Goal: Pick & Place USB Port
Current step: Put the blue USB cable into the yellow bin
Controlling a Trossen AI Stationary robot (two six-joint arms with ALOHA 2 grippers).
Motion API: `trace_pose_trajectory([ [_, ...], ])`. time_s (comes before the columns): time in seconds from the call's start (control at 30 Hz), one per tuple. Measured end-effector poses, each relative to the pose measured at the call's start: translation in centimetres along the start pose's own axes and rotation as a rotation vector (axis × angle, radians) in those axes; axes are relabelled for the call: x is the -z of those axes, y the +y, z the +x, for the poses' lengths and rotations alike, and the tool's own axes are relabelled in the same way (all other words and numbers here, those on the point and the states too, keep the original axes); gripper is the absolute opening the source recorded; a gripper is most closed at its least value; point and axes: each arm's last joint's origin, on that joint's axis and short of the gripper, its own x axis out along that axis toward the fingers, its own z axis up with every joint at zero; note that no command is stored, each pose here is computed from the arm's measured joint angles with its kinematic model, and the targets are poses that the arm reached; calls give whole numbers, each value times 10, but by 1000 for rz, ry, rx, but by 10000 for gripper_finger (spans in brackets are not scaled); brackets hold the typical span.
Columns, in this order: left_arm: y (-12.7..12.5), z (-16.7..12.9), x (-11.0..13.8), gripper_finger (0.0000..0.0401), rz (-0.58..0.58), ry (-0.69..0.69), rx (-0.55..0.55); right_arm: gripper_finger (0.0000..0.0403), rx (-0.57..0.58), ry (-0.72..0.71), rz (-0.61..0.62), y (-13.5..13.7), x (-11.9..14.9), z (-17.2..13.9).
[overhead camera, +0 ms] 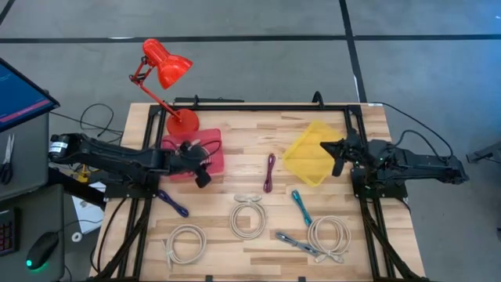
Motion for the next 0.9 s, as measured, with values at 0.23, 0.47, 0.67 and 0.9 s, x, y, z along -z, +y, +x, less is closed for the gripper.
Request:
trace_pose_trajectory([
  [0.23, -8, -8, -31, 83, 55, -167, 119, 0, -97, -58, 28, 6, -7, -1],
  [0.47, -23, -17, -36, 68, 132, -237, 186, 0, -203, -30, 13, 13, -4, -4],
  [0.67, -29, -21, -34, 56, 149, -248, 176, 0, -254, 69, 85, 21, 4, -3],
  [0.9, -29, -21, -34, 46, 150, -248, 175, 0, -172, 199, 143, 35, 18, 9],
])
